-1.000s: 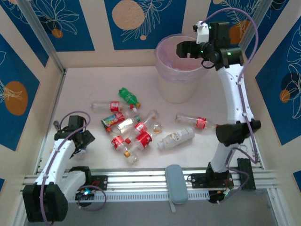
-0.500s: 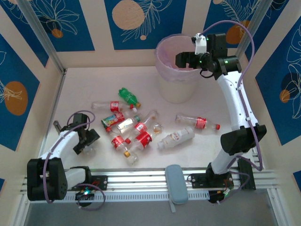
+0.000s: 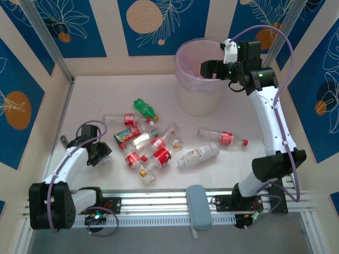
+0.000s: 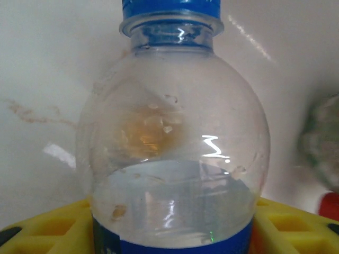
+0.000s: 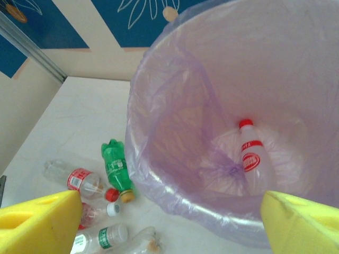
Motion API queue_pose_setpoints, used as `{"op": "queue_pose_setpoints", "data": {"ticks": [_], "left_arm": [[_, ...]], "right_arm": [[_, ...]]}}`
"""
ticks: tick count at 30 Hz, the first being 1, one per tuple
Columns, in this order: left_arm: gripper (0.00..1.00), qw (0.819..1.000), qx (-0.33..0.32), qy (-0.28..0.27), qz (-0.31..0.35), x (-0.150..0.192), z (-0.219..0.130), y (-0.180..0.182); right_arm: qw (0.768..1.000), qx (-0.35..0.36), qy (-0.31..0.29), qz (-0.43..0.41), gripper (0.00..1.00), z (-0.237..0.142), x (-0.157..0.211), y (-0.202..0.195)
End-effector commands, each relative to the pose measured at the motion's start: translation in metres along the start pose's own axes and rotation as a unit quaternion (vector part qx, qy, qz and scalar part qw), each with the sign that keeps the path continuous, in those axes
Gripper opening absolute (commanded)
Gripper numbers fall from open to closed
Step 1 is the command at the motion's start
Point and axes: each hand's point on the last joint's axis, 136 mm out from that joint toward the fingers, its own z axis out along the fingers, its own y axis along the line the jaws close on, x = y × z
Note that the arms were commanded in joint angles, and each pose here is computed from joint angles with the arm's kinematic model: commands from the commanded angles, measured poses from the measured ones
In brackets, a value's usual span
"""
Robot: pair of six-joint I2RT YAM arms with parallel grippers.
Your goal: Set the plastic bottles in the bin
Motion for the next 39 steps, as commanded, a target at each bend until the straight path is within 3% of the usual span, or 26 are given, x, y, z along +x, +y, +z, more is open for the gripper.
{"op": "queue_pose_setpoints", "data": {"ticks": [1,7,11,13,17,21,24,27,39], "left_arm": [[0.56,0.999,0.035,-0.014,0.032,-0.015,-0.025,-0.023],[0.52,0.991,0.105,-0.036,0.078,-0.037,-0.065,-0.063],[0.52,0.972,0.207,-0.047,0.106,-0.041,-0.091,-0.108],[0.51,0.941,0.295,-0.056,0.154,-0.034,-0.109,-0.147],[0.5,0.851,0.447,-0.082,0.265,-0.005,-0.152,-0.22],[0.46,0.775,0.523,-0.091,0.342,0.027,-0.179,-0.263],[0.44,0.729,0.568,-0.081,0.373,0.049,-0.191,-0.286],[0.44,0.706,0.588,-0.073,0.388,0.061,-0.196,-0.299],[0.44,0.662,0.629,-0.086,0.399,0.078,-0.213,-0.323]], "right_arm": [[1.0,-0.023,0.013,0.009,0.87,-0.011,0.016,0.016],[0.997,-0.065,0.04,-0.007,0.87,-0.02,0.044,0.053],[0.989,-0.124,0.078,-0.012,0.87,-0.017,0.072,0.097],[0.982,-0.16,0.103,-0.001,0.87,-0.013,0.087,0.12],[0.969,-0.208,0.128,0.021,0.86,-0.003,0.107,0.155],[0.966,-0.222,0.126,0.048,0.85,0.007,0.112,0.168],[0.962,-0.238,0.118,0.058,0.85,0.009,0.107,0.175],[0.961,-0.243,0.118,0.065,0.85,0.013,0.106,0.177],[0.96,-0.218,0.147,0.093,0.86,0.045,0.123,0.165]]}}
